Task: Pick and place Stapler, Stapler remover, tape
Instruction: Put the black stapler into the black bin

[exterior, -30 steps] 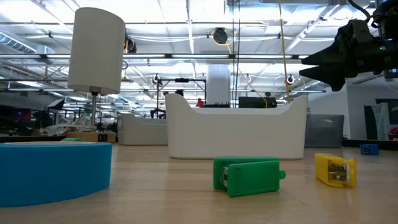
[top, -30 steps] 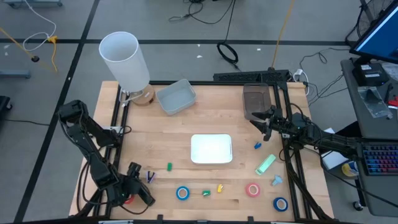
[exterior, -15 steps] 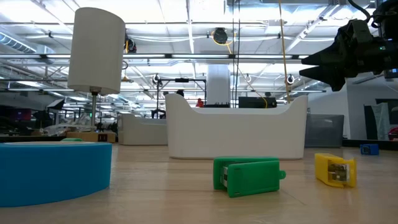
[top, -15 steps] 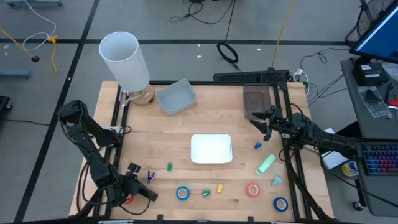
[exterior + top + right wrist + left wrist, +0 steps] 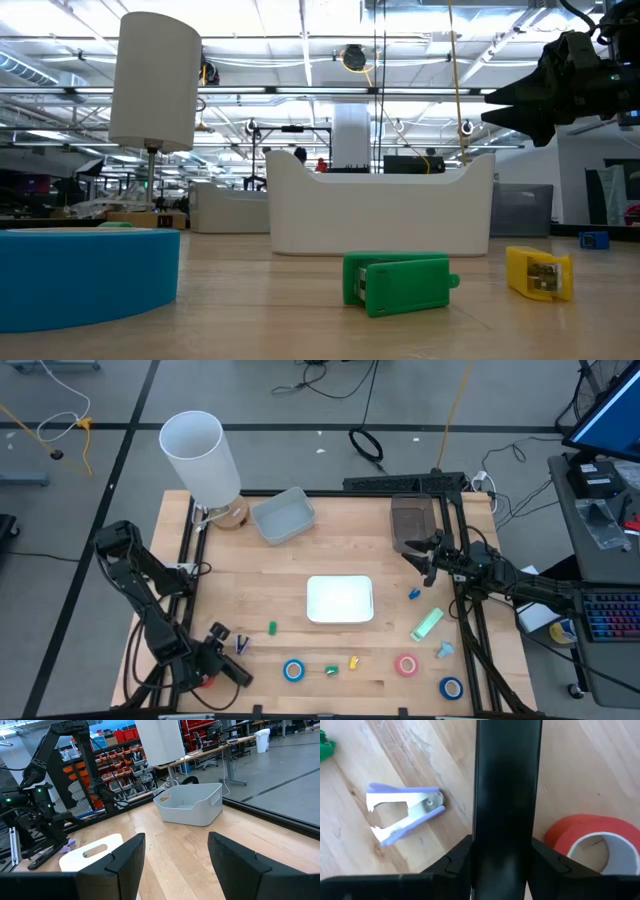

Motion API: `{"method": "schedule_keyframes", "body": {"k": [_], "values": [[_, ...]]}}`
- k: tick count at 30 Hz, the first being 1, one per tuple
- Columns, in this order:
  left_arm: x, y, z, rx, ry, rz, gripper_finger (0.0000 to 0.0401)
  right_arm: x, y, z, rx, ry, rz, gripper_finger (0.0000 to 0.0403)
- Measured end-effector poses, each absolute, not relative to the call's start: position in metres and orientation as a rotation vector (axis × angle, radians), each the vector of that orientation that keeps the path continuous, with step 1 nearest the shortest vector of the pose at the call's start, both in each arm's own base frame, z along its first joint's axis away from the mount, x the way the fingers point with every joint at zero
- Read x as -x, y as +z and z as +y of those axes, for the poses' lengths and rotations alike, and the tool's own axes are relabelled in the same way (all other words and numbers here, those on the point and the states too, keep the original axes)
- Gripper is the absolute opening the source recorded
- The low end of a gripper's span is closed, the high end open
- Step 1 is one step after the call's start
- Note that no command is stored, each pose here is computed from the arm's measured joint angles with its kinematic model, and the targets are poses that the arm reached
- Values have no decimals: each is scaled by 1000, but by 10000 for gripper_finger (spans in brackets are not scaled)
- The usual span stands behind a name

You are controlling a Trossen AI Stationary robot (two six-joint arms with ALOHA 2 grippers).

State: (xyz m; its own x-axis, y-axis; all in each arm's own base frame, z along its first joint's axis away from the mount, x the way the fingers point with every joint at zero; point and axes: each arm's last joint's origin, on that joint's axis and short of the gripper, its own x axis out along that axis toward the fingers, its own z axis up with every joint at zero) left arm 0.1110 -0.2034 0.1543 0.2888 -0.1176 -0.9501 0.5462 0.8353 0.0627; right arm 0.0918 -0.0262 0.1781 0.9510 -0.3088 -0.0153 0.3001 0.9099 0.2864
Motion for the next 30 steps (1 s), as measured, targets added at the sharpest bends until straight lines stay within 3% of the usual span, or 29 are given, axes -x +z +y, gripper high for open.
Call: {"method": "schedule_keyframes", "body": {"k": [11, 23, 30], "values": [[-121, 160, -202, -366, -413, 1204, 136, -92, 179, -26, -290, -313, -34, 210], [-132, 202, -220, -328, -447, 1182, 136, -92, 178, -26, -290, -313, -34, 210], [-149, 227, -224, -335, -361, 1030, 136, -92, 179, -26, -345, -312, -43, 210]]}}
